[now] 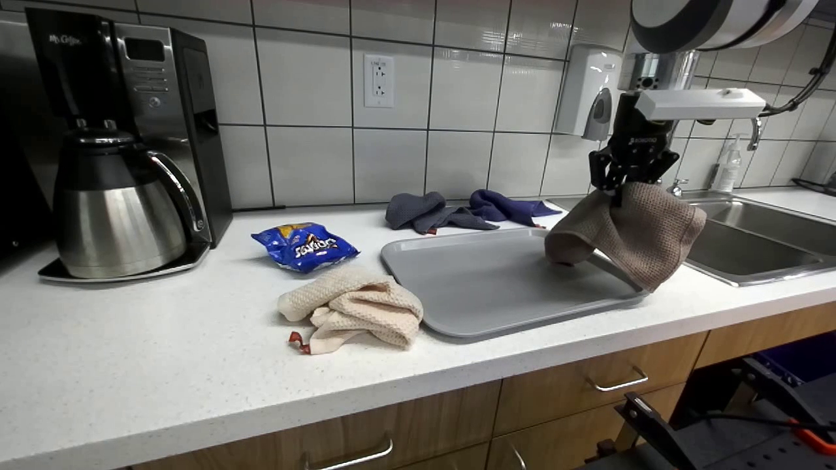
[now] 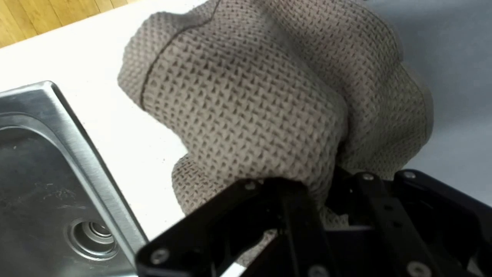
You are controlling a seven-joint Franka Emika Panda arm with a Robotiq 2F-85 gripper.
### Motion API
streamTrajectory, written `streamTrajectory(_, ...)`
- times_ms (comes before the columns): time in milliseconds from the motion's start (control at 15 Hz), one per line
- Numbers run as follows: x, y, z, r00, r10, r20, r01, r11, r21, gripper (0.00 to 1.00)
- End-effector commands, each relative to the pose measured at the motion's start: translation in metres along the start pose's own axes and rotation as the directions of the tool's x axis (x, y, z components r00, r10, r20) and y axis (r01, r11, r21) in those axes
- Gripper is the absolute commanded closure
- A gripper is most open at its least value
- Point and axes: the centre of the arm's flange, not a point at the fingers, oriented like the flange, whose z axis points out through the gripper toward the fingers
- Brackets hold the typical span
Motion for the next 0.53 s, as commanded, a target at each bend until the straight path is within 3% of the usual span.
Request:
streamTrajectory(0,0.016,-0.008,0.004,1.000,-0.022,-0.008,0.022,1.000,0.003,0.97)
streamTrajectory(467,0.029,-0.020,0.013,0.999,-0.050,-0.011,0.050,0.999,-0.001,0.97)
